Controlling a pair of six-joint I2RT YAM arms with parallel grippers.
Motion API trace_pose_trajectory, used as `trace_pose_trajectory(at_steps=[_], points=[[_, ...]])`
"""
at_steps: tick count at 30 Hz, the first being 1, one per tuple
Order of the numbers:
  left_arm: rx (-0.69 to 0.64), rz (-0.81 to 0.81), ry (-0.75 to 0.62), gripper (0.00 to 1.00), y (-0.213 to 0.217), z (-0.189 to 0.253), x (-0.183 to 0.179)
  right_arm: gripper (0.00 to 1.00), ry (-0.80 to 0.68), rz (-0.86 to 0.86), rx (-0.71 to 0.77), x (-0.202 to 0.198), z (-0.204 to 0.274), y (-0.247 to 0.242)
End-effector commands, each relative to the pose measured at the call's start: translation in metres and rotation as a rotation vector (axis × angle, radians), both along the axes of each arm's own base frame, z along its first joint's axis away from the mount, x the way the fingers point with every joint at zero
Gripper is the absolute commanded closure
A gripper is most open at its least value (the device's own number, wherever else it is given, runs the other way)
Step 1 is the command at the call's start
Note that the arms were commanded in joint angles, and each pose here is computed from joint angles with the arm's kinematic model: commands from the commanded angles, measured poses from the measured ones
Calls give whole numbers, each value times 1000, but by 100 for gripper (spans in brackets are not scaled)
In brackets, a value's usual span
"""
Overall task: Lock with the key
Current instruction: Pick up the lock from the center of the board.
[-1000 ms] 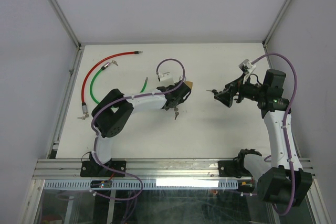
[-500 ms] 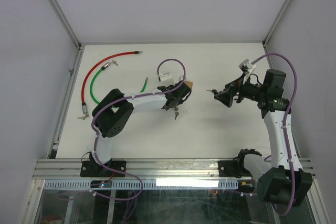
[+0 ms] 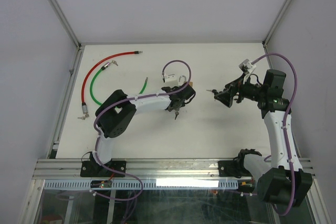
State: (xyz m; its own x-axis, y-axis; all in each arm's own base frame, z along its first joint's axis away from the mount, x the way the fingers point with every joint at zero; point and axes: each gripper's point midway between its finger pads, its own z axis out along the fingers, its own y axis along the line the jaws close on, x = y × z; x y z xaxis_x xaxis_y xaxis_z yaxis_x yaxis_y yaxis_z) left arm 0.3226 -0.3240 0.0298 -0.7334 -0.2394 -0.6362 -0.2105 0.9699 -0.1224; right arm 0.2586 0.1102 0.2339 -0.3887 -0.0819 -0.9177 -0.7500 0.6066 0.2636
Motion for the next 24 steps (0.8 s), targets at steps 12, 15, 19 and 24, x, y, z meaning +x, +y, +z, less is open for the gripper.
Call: trace_pose_trajectory(at_steps=[12,15,19,24], points=[[37,-31,-28,53,-8,3,8,0,-73,17,-11,1,12,3],[38,-39,-28,55,-9,5,9,0,-71,19,-12,1,12,4],[40,-46,-36,55,-8,9,9,0,-69,21,-12,1,11,4],[45,-57,-59,58,-6,20,11,0,-63,32,0,-1,10,7]])
